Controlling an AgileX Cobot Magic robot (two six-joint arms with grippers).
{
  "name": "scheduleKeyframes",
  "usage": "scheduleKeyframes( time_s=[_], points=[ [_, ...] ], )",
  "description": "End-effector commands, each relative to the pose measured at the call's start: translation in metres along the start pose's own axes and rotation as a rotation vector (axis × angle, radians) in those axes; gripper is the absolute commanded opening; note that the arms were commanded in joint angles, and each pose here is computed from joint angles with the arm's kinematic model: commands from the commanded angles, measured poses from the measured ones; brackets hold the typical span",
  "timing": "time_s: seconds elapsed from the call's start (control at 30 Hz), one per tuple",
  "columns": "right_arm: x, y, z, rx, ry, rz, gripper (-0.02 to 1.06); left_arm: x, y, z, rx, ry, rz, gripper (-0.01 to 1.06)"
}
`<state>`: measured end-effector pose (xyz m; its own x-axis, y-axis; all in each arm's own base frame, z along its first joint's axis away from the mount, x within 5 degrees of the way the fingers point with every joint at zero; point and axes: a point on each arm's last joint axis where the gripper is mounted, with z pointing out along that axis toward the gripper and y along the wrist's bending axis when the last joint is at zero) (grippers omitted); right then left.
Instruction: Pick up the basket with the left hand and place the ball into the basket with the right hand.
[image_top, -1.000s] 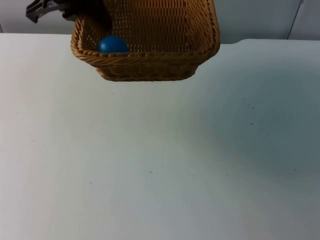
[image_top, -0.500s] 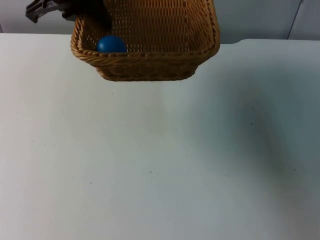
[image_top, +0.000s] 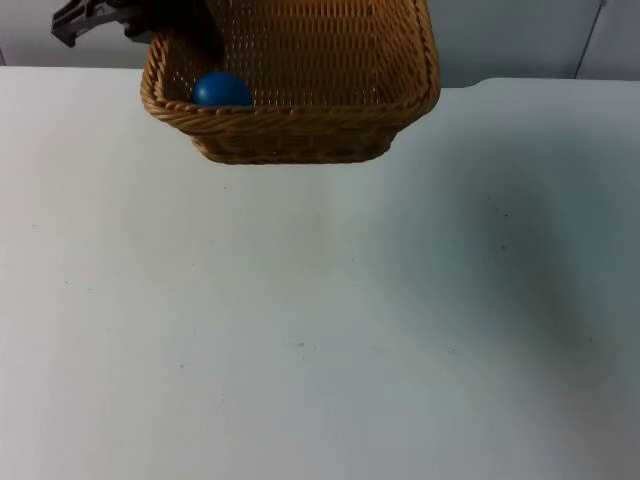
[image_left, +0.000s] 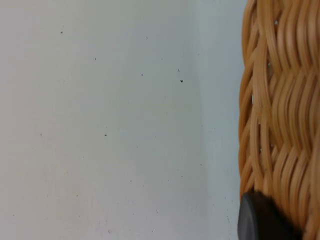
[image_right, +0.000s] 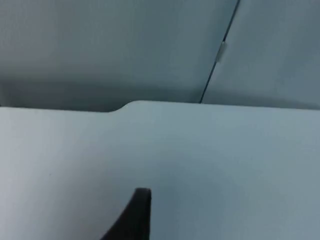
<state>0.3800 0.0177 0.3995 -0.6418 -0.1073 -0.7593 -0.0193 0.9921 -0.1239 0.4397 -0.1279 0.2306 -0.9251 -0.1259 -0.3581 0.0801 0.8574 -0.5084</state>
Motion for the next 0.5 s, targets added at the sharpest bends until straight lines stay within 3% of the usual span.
scheduleKeyframes(
  time_s=[0.0, 0.2, 0.47],
  points=[
    [0.006, 0.001, -0.021, -0.031, -0.008, -0.003, 0.95, -0.001, -0.004, -0.003, 0.023, -0.013, -0.013, 0.0],
    [0.061, 0.001, -0.064, -0.037, -0.013, 0.015, 0.95, -0.001, -0.004, -0.003, 0.02, -0.013, -0.01, 0.0],
    [0.136, -0.011, -0.137, 0.03, -0.136, 0.089, 0.95, -0.001, -0.004, -0.003, 0.019, -0.014, -0.008, 0.0]
  ],
)
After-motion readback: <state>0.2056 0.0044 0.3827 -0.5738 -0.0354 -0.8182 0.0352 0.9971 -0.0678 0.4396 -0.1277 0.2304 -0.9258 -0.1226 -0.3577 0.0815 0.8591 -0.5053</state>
